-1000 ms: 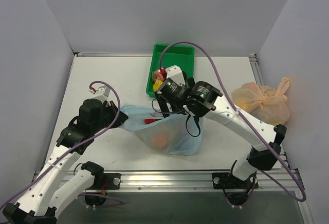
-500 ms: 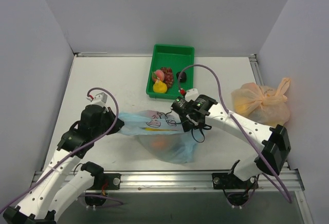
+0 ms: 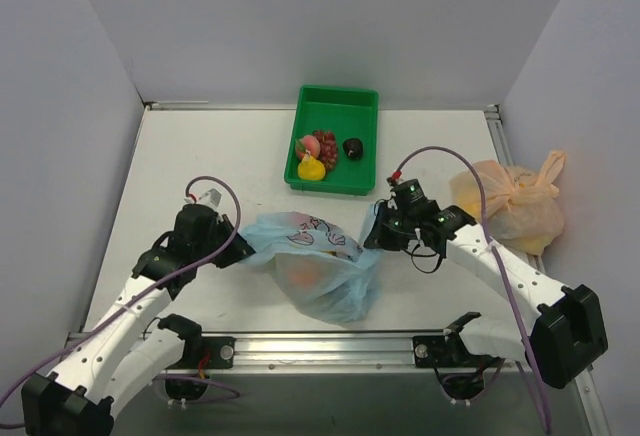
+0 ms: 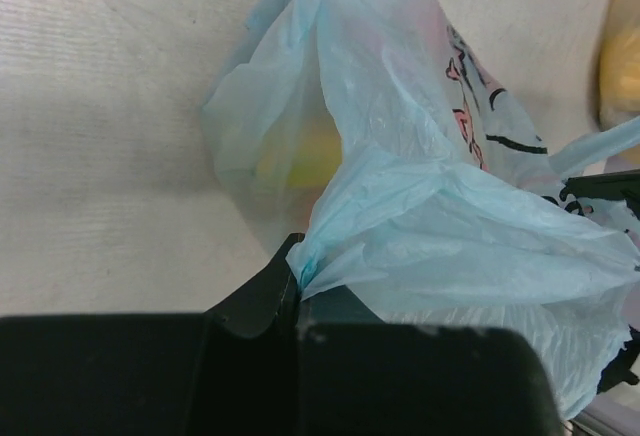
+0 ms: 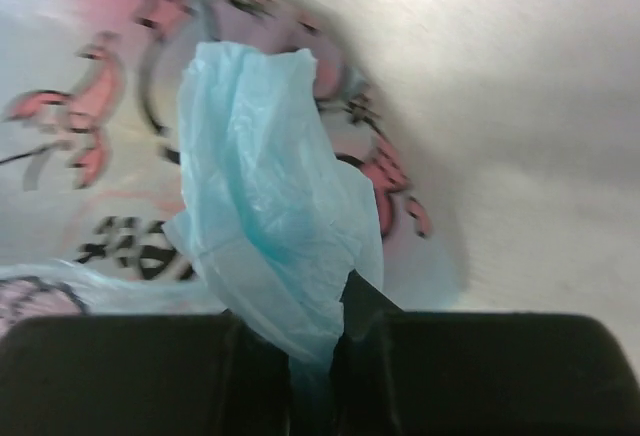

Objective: Untie the knot of the plastic bag and take out the fruit

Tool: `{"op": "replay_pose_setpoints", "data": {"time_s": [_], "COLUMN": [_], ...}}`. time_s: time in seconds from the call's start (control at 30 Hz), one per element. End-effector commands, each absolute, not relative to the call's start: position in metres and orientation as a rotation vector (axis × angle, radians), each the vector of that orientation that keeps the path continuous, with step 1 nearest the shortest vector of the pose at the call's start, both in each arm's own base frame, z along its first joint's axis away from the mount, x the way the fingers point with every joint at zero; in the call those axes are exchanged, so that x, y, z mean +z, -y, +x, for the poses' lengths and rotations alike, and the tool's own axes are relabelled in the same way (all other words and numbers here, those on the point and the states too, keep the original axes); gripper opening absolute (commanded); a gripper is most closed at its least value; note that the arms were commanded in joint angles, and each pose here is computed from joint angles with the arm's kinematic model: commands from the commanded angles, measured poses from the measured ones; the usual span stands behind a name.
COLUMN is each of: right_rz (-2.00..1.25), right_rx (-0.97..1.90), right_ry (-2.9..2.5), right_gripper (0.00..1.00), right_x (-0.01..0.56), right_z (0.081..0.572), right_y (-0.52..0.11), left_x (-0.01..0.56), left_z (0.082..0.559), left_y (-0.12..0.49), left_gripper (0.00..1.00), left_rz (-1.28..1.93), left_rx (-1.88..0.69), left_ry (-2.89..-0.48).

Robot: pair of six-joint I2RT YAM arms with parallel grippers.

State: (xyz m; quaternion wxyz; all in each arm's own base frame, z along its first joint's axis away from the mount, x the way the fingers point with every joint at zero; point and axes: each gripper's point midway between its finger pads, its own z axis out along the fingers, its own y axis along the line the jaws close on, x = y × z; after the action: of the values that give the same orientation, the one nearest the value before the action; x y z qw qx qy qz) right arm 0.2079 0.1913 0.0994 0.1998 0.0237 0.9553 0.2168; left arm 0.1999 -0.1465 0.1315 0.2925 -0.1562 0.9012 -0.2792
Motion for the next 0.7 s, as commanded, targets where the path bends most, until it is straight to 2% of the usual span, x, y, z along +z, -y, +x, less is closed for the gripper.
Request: {"op": "replay_pose_setpoints", "data": {"time_s": [0.0,0.2,0.37,0.5,0.67], "right_rz": [-0.07,-0.113,-0.007,0.109,0.275], "right_rx": [1.027,1.15,1.224,1.239,1.231], "right_ry": [-2.329,-2.059,-1.92,-1.923,-2.072], "right_gripper": [0.0,0.0,0.0,0.0,0.0], "right_x": [0.191,0.284,0.31,0.288,0.207], "right_z": [0.251,0.294,0.308,0.306,0.28], "right_y": [-0.245,-0.24,-0.203,-0.168,-0.142], "left_x": [0.178,0.254,0.276,0.26,0.184], "left_z": [0.233,0.283,0.293,0.289,0.258], "left_y": [0.167,0.159,0.147,0.145,0.143], "left_gripper": [0.0,0.0,0.0,0.0,0.0], "left_rz": [-0.418,-0.426,-0.414,-0.411,-0.468], "left_rx": [-0.942,-1.036,-1.038,-1.025,-1.016], "left_ry": [-2.249,-2.069,-2.022,-2.051,-2.205]}}
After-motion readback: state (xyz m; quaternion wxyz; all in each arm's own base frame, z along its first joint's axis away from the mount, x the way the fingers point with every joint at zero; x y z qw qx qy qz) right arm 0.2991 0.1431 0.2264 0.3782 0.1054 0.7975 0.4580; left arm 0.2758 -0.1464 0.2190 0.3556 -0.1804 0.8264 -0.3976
